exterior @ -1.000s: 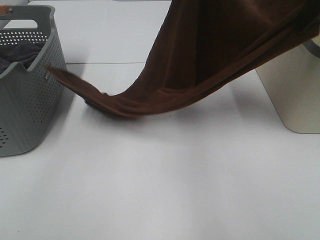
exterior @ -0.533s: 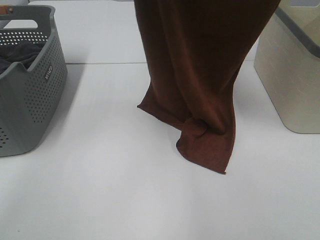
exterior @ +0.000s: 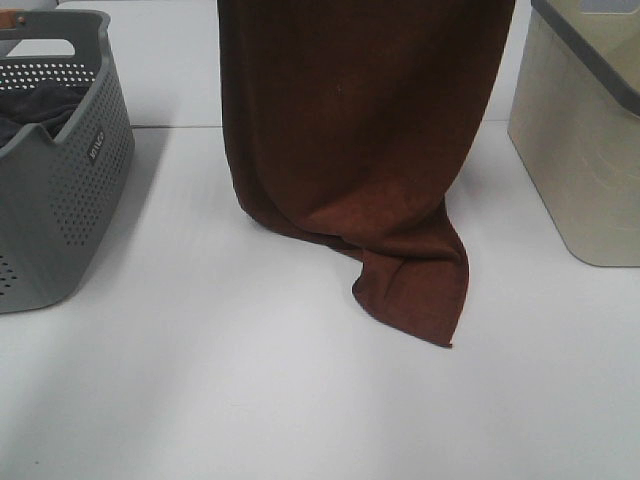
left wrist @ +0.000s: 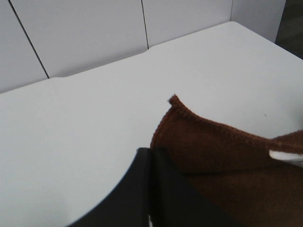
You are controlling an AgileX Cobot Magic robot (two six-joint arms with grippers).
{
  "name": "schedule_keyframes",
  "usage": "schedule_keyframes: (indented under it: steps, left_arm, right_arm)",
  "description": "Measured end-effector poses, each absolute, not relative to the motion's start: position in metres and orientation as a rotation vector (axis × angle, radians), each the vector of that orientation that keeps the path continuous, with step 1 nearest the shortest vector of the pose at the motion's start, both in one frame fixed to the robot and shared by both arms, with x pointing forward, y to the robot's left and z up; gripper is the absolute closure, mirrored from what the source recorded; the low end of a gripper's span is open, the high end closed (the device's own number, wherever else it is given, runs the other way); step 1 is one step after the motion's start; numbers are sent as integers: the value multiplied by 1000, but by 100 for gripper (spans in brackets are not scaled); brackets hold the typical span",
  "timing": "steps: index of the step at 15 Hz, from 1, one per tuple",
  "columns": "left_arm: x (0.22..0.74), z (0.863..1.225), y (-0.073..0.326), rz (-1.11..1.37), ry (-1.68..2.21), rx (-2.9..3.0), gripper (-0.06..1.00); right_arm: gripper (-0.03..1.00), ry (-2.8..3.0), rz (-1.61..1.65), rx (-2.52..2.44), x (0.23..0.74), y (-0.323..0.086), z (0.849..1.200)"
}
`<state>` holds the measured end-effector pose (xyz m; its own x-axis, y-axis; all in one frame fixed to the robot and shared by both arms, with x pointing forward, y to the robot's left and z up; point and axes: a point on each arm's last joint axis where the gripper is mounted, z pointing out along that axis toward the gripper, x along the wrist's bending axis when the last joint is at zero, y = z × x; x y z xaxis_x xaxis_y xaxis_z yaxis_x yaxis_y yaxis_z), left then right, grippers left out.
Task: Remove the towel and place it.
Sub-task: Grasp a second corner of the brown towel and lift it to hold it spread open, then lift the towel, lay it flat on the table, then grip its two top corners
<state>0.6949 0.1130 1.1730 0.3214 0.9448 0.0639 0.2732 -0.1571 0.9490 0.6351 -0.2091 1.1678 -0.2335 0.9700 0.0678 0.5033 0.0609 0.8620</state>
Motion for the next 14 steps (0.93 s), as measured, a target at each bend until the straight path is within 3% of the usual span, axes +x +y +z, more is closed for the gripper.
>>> schedule_keyframes:
  steps: [3,7,9,11,14]
  left_arm:
    - [713,1190,142,991,1051,1454,94]
    - [694,1270,156,1108,846,1161,94]
    - [683,1291,158,1127,794,1092,94]
    - [684,1287,159,1116,833,1130,94]
    - [697,1247,155,1020,1049,1358,94]
  right_arm:
    - [97,1624,1220,1313,659,-206,1177]
    - [97,1369,1409,1092,645,-208,1268]
    - [97,1328,1430,1039,636,-209,1288]
    - [97,1396,1393,1080,638,-208,1278]
    - [97,1590,1269,1218,648,-205,1236]
